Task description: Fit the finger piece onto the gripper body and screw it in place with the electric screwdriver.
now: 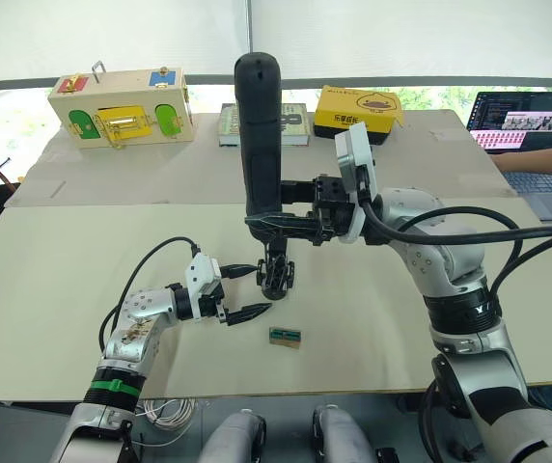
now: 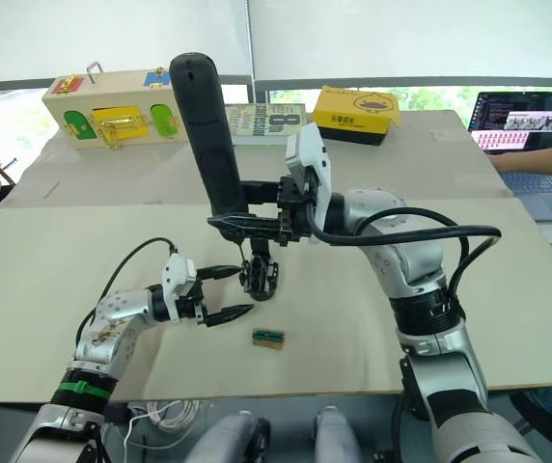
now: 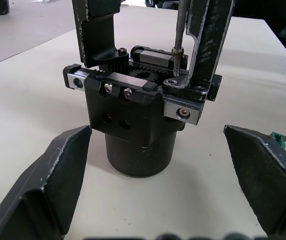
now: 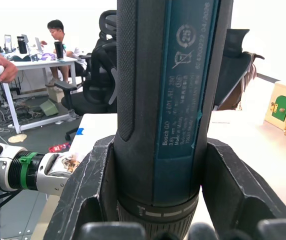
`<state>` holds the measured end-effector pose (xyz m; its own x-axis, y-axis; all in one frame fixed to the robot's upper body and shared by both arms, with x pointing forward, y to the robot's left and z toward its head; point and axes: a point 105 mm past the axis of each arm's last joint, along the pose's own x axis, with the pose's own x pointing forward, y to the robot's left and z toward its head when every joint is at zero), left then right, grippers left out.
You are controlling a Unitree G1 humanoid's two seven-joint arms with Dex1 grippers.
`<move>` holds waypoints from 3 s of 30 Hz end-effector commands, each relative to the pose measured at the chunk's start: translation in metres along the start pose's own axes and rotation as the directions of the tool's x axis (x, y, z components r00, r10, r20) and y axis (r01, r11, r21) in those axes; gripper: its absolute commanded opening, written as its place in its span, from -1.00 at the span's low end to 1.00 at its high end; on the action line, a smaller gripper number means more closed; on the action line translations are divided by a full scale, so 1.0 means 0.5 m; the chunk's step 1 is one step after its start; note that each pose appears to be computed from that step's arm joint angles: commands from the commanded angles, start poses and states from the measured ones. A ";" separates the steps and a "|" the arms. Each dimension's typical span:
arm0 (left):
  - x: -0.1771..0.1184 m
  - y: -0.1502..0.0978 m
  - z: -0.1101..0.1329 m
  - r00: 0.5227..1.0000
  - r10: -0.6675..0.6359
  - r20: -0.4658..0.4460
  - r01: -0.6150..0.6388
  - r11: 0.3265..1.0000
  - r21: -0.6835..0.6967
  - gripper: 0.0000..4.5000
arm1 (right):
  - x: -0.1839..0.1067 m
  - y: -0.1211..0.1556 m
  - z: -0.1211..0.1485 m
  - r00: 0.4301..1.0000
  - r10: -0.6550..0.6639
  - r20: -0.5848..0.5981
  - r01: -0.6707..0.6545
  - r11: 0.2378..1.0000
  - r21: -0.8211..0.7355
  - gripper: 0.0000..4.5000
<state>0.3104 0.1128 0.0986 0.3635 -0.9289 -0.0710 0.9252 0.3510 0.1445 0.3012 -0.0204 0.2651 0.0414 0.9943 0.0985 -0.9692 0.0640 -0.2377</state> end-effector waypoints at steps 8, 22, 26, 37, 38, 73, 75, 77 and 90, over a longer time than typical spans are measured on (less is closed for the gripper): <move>0.000 0.003 0.011 1.000 0.007 0.024 -0.007 1.000 0.027 1.00 | 0.002 0.004 0.023 0.999 0.011 0.046 -0.008 0.998 -0.062 -0.13; -0.001 -0.001 0.006 1.000 0.006 0.021 -0.006 1.000 0.021 1.00 | -0.001 0.001 0.020 0.999 -0.001 0.042 0.004 0.998 -0.070 -0.13; -0.001 -0.001 0.005 1.000 0.007 0.020 -0.007 1.000 0.021 1.00 | -0.003 0.000 0.018 0.999 -0.006 0.039 0.009 0.997 -0.071 -0.13; 0.005 0.001 -0.003 1.000 0.012 0.002 -0.012 1.000 0.019 1.00 | 0.004 0.010 0.010 0.999 0.014 0.036 -0.012 0.997 -0.072 -0.13; 0.006 0.003 -0.005 1.000 0.014 -0.003 -0.014 1.000 0.018 1.00 | 0.004 0.010 0.011 0.999 0.014 0.036 -0.011 0.997 -0.073 -0.13; 0.088 0.009 -0.044 0.998 -0.043 -0.054 0.042 0.999 -0.018 0.76 | 0.001 0.009 -0.003 1.000 -0.003 0.010 0.004 0.998 -0.059 -0.13; 0.087 0.007 -0.048 0.997 -0.045 -0.062 0.044 0.999 -0.021 0.43 | 0.001 0.009 -0.005 1.000 -0.006 0.009 0.007 0.998 -0.057 -0.13; 0.086 0.004 -0.051 0.997 -0.049 -0.066 0.048 0.999 -0.021 0.07 | 0.002 0.008 -0.008 1.000 -0.008 0.006 0.008 0.999 -0.053 -0.13; 0.085 -0.005 -0.057 0.996 -0.050 -0.078 0.049 0.999 -0.014 0.08 | 0.006 0.014 -0.058 0.998 -0.028 -0.055 0.028 1.000 0.001 -0.13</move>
<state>0.3338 0.0805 0.0739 0.3594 -0.9243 -0.1288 0.9297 0.3426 0.1355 0.3011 -0.0166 0.2486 0.0698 0.9928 0.0970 -0.9618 0.0928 -0.2574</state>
